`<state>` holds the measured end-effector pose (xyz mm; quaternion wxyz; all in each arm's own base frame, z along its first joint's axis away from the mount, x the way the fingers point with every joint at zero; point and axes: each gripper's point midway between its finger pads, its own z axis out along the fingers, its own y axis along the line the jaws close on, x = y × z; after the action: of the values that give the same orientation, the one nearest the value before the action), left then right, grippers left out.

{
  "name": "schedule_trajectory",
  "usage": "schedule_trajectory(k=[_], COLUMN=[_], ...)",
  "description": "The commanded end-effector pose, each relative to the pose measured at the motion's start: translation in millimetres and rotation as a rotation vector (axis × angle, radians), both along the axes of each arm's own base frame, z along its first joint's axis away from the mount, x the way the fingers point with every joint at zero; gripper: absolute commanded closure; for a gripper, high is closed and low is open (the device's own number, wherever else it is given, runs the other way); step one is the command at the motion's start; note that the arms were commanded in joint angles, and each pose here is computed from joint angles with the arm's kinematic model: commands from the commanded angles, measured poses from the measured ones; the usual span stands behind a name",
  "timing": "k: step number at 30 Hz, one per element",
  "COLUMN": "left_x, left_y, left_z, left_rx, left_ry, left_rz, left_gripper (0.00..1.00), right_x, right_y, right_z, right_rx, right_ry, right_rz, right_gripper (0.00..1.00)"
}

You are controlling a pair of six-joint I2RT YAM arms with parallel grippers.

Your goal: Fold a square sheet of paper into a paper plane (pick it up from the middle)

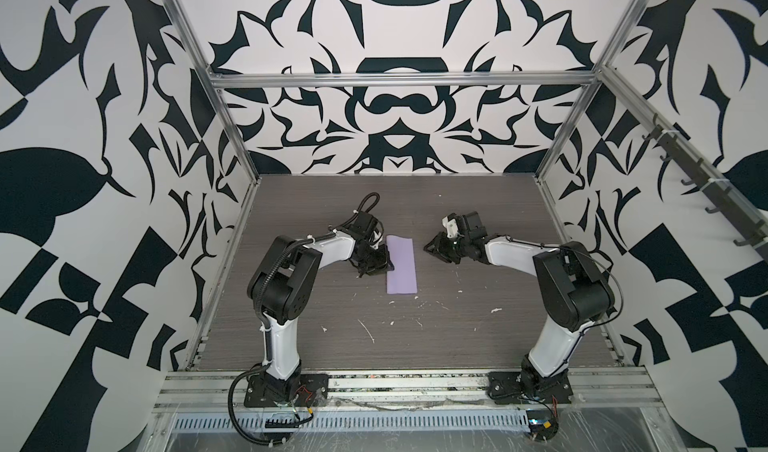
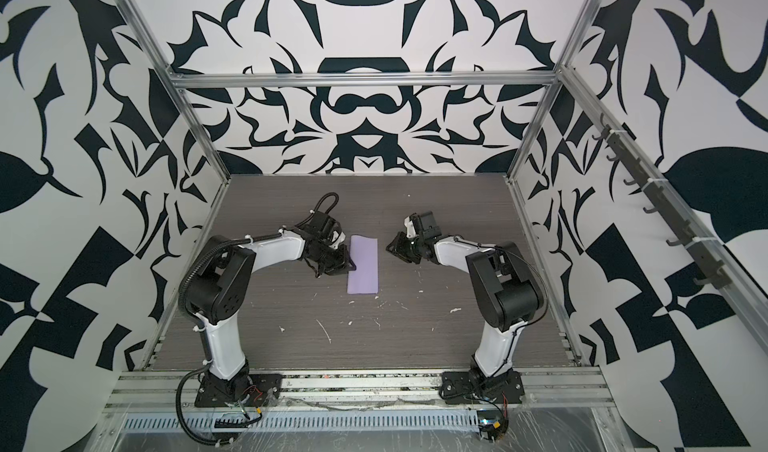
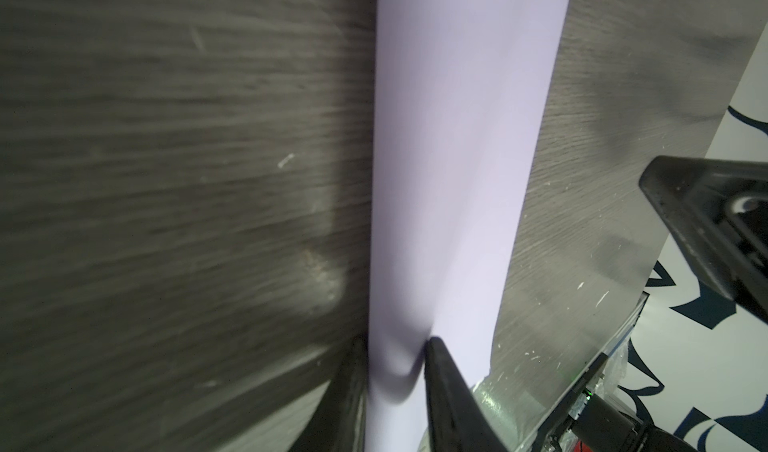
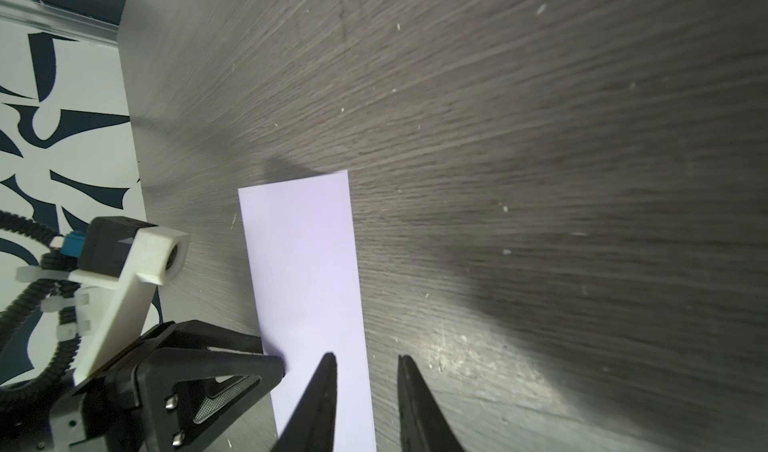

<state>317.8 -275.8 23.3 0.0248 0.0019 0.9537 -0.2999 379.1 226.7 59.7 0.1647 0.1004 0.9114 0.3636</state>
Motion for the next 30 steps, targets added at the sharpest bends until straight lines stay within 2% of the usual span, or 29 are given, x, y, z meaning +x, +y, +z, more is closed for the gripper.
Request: schedule_trajectory(k=[1,10,17,30], left_x=[-37,-35,-35,-37], left_y=[35,37,42,45], left_z=[-55,-57,-63,-68], left_rx=[0.205,0.222,0.250,0.276], left_ry=[0.155,0.161,0.187,0.213], left_rz=[-0.006,0.006,0.052,0.060], left_gripper=[0.71,0.71,0.71,0.71], right_x=[1,-9,-9,-13], right_y=[12,55,64,67], right_z=[10,12,5,-13], right_rx=[0.028,0.079,0.083,0.059], right_ry=[-0.030,-0.011,0.015,0.072], right_rz=[0.052,0.196,0.215,0.239], right_gripper=[0.73,0.78,0.79,0.79])
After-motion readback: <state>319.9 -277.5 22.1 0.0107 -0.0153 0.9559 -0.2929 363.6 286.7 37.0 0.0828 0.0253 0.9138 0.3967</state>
